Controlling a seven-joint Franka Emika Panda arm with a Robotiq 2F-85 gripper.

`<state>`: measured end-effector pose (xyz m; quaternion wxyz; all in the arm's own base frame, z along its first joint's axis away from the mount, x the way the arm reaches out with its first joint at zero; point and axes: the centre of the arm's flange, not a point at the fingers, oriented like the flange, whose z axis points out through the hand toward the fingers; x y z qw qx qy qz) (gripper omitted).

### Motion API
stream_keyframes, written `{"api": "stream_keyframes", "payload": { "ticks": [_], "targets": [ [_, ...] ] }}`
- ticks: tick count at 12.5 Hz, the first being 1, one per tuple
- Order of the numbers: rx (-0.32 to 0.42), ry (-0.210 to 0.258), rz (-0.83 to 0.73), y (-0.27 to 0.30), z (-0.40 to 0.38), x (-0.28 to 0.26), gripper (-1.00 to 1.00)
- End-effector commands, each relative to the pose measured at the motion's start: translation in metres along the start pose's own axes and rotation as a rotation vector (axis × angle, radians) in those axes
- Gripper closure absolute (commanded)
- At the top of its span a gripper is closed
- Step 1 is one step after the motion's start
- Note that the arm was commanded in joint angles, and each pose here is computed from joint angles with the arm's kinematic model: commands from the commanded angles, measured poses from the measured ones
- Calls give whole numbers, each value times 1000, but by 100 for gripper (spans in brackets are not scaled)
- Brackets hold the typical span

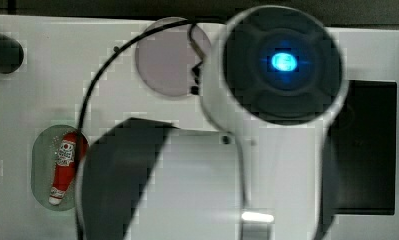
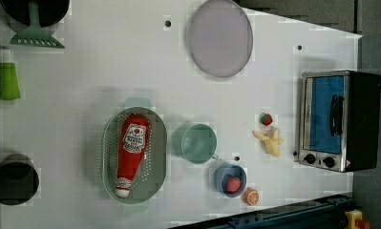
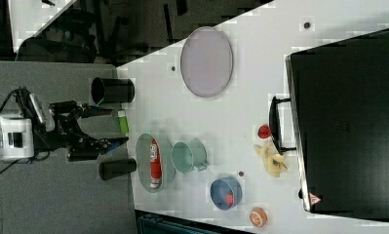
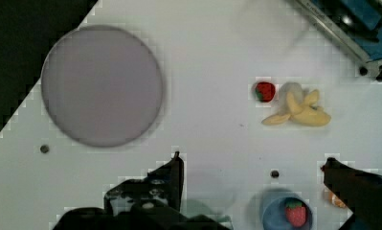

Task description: Pick Ketchup from the table and place it in strainer.

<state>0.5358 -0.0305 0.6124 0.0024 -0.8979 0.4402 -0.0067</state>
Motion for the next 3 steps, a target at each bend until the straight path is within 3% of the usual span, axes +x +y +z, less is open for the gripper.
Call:
{"api": "stream_keyframes", "payload": {
  "ticks": [1, 3],
  "targets": [
    [-21, -23, -78, -12, 13, -7, -100],
    [-20, -23, -78, -13, 14, -7, -100]
  ]
}}
